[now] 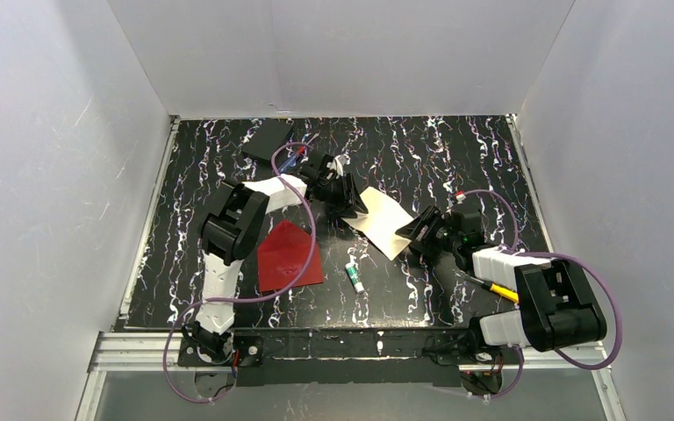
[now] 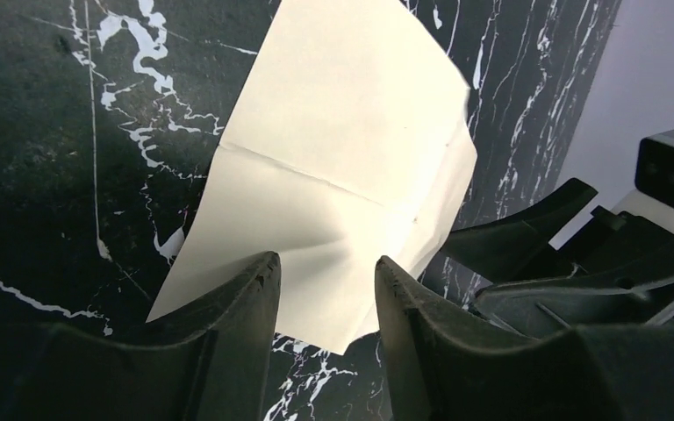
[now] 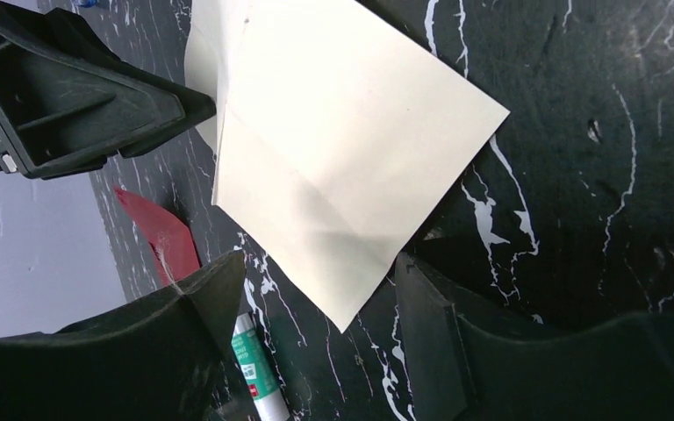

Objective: Place the letter into the envelope and seal it

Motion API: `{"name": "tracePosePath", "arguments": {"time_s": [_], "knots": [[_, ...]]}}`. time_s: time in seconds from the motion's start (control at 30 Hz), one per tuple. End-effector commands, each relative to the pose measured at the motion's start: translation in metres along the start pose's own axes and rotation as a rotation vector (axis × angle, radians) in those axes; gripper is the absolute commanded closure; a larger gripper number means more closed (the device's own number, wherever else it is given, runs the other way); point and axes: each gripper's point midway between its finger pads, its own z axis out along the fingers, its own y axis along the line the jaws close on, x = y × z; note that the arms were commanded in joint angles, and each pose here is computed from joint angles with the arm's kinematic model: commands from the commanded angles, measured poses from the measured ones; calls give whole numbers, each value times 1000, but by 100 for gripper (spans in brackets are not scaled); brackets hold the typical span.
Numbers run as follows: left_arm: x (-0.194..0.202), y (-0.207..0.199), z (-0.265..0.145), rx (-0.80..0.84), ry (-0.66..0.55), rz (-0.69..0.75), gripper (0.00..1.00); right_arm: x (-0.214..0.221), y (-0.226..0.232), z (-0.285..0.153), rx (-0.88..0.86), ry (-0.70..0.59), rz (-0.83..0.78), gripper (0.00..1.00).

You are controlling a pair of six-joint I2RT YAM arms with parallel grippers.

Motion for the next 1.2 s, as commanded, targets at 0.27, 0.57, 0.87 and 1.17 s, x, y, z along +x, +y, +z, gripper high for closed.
{"name": "tracePosePath", "arguments": {"time_s": [0.27, 0.57, 0.87, 1.17], "knots": [[17, 63, -20, -395, 36, 83, 57, -26, 23, 0, -38, -62, -62, 25], [18, 77, -25, -490, 78, 108, 57, -41, 62, -16, -191, -131, -113, 22], [22, 74, -22, -478, 103, 79, 57, -18, 12, -4, 78, -5, 71, 26], [27, 78, -21, -499, 127, 37, 62, -4, 7, 12, 35, 37, 155, 37]]}}
